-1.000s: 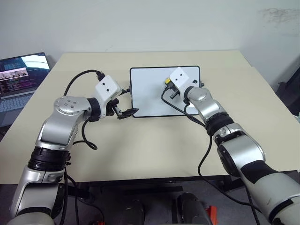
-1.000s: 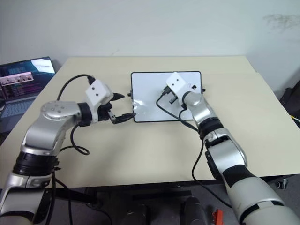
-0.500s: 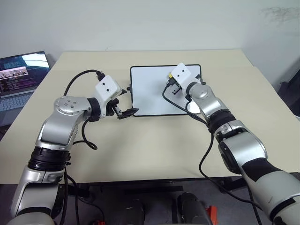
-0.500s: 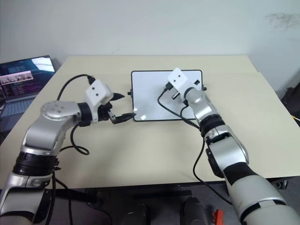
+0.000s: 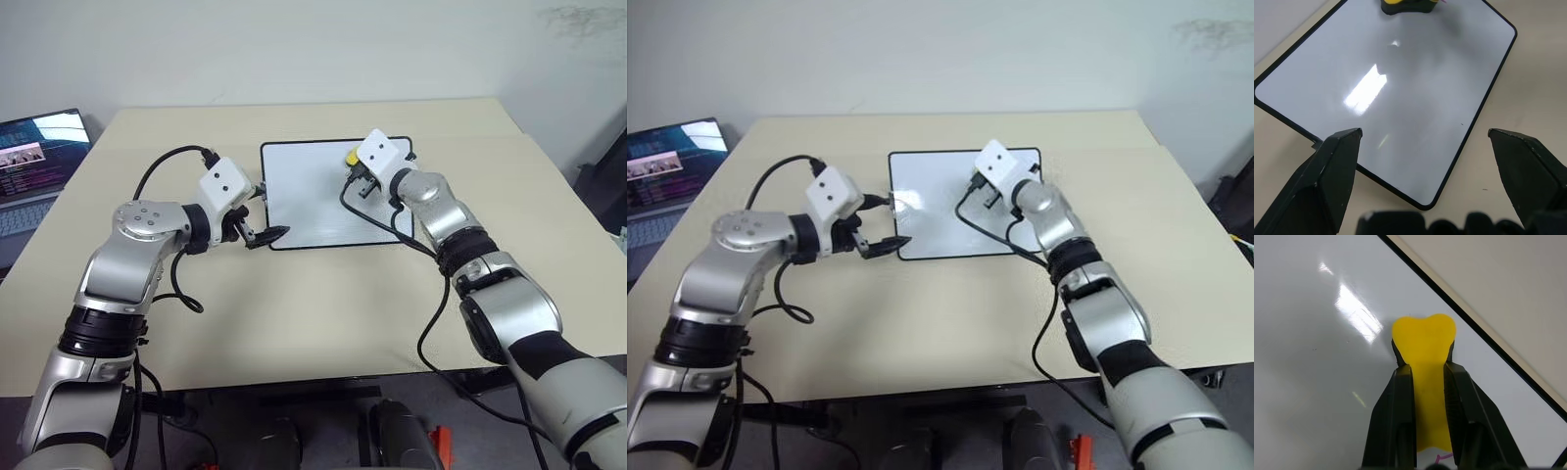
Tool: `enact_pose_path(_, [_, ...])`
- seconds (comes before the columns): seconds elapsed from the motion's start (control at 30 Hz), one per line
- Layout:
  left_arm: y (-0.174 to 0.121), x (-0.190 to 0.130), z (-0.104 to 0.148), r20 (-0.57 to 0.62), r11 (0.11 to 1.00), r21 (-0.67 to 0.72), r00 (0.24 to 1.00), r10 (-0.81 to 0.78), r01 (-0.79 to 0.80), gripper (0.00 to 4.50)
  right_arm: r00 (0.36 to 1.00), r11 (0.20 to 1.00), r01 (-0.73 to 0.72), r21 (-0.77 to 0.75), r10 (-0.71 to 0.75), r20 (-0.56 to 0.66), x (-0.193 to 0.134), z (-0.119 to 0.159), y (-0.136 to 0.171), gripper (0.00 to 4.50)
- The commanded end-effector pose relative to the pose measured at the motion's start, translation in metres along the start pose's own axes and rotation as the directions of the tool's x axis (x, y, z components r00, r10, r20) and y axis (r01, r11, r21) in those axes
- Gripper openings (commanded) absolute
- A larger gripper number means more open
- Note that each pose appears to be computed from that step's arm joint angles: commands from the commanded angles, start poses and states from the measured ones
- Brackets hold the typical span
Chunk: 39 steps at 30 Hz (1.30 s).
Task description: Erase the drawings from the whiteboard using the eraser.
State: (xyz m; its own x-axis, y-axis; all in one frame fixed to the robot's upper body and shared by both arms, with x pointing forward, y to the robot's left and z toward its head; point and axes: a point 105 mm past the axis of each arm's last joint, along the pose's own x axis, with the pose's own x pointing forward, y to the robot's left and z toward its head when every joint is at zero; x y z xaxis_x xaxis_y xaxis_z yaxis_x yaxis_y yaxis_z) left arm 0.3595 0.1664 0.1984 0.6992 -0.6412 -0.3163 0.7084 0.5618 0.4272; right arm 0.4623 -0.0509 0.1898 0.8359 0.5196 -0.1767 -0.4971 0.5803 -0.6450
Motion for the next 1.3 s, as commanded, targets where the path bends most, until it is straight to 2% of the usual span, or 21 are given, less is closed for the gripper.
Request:
enact_pose_path(0.03, [0.011, -0.008, 0.016, 0.039, 0.998, 0.05, 0.998, 0.043, -0.044, 4.5, 0.987, 0.99, -0.139, -0.018, 0.137, -0.088, -0.003, -0.028, 0.034, 0.46])
enact_pose_path(0.33, [0.009, -0.007, 0.016, 0.035, 0.998, 0.053, 0.999, 0.031, -0.033, 4.5, 0.983, 0.989, -0.147, -0.014, 0.144, -0.113, -0.008, -0.039, 0.048, 0.44])
enact_pose_path(0.53, [0.009, -0.007, 0.017, 0.034, 0.998, 0.056, 0.999, 0.029, -0.031, 4.5, 0.996, 0.999, -0.011, -0.051, 0.007, -0.084, -0.008, -0.023, 0.01, 0.44])
enact_pose_path(0.6, [0.009, -0.007, 0.017, 0.034, 0.998, 0.057, 0.999, 0.027, -0.029, 4.5, 0.998, 0.997, -0.007, -0.074, 0.001, -0.07, -0.01, -0.016, 0.003, 0.44])
enact_pose_path(0.73, [0.006, -0.01, 0.016, 0.026, 0.998, 0.061, 1.0, 0.016, -0.018, 4.5, 0.975, 0.961, -0.214, -0.175, 0.222, 0.028, -0.044, 0.021, 0.005, 0.44])
enact_pose_path(0.83, [0.006, -0.012, 0.015, 0.015, 0.997, 0.071, 1.0, 0.017, -0.018, 4.5, 0.968, 0.94, -0.242, -0.242, 0.252, 0.01, -0.072, 0.025, -0.005, 0.44])
enact_pose_path(0.93, [0.006, -0.013, 0.017, 0.01, 0.997, 0.082, 1.0, 0.006, -0.006, 4.5, 0.962, 0.912, -0.271, -0.307, 0.266, -0.059, -0.105, 0.018, -0.022, 0.44])
enact_pose_path(1.07, [-0.006, -0.011, 0.02, 0.005, 0.993, 0.102, 0.999, -0.053, 0.052, 4.5, 0.954, 0.873, -0.284, -0.397, 0.217, -0.206, -0.145, -0.006, -0.058, 0.44])
enact_pose_path(1.2, [-0.015, -0.011, 0.018, -0.036, 0.984, 0.14, 0.994, -0.105, 0.109, 4.5, 0.948, 0.876, -0.243, -0.416, 0.122, -0.294, -0.158, -0.026, -0.086, 0.44])
enact_pose_path(1.3, [-0.015, -0.01, 0.017, -0.039, 0.984, 0.138, 0.993, -0.108, 0.112, 4.5, 0.946, 0.873, -0.212, -0.439, 0.07, -0.318, -0.162, -0.034, -0.1, 0.44])
